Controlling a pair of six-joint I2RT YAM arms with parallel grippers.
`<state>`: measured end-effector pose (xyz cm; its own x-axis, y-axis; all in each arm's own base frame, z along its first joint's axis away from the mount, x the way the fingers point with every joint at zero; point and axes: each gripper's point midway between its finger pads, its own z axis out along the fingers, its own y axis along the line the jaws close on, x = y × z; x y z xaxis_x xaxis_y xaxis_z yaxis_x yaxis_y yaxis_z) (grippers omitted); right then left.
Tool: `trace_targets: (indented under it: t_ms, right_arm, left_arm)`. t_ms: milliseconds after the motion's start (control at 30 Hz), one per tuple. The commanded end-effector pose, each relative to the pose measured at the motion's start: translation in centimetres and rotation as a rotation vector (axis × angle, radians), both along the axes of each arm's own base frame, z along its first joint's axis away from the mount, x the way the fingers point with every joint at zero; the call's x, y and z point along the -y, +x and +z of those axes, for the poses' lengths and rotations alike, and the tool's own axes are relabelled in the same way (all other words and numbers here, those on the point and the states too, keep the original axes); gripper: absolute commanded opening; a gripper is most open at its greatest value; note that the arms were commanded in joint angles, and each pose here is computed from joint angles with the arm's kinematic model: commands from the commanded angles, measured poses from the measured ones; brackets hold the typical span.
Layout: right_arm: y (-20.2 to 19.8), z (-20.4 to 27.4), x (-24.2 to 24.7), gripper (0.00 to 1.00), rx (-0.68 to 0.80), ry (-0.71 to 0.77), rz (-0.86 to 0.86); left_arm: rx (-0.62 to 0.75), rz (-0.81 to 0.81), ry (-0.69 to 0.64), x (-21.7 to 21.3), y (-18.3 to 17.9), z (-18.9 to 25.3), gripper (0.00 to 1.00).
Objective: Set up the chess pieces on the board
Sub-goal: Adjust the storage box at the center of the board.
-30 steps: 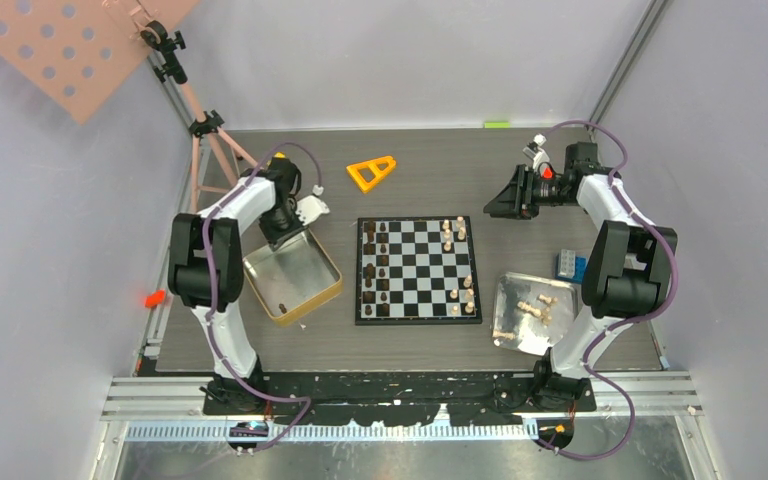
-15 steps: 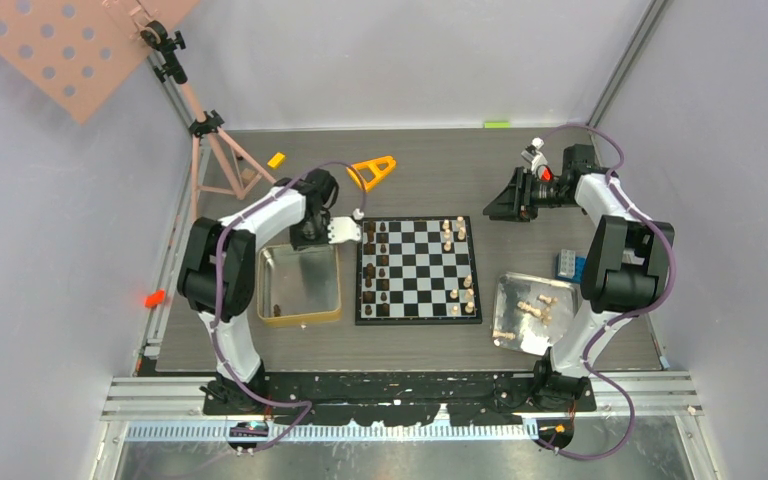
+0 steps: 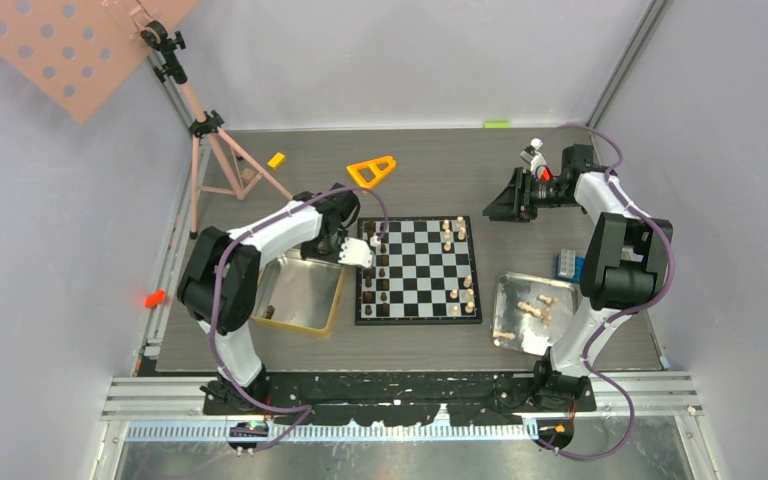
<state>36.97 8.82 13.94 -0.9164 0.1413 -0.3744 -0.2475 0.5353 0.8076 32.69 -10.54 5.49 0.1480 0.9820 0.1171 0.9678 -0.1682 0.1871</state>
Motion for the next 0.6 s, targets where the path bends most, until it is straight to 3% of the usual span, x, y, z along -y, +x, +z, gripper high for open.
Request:
trace_targets:
  t_ms: [0,133,300,467,567]
  right_arm:
    - [0.7,1.4,0.2,0.46,0.056,0.005,0.011]
    - [0.6,1.5,0.1,0.46,0.057,0.008,0.013]
    - [0.6,1.8,0.1,0.46,0.065,0.006,0.012]
    - [0.6,1.8,0.1,0.46,0.064,0.009,0.013]
    - [0.6,1.8,0.1,0.46,0.062,0.011,0.013]
  left_arm:
    - [0.047,0.067,-0.054,0.3,0.6,2.2,0.21]
    - [0.100,0.197,-0.136,0.1,1.5,3.8,0.30]
    - [0.123,0.495,-0.253,-3.2,1.7,6.0,0.52]
    - [0.071,0.856,-0.318,-7.2,-0.2,6.1,0.60]
    - [0.028,0.995,-0.325,-8.6,-1.9,5.6,0.62]
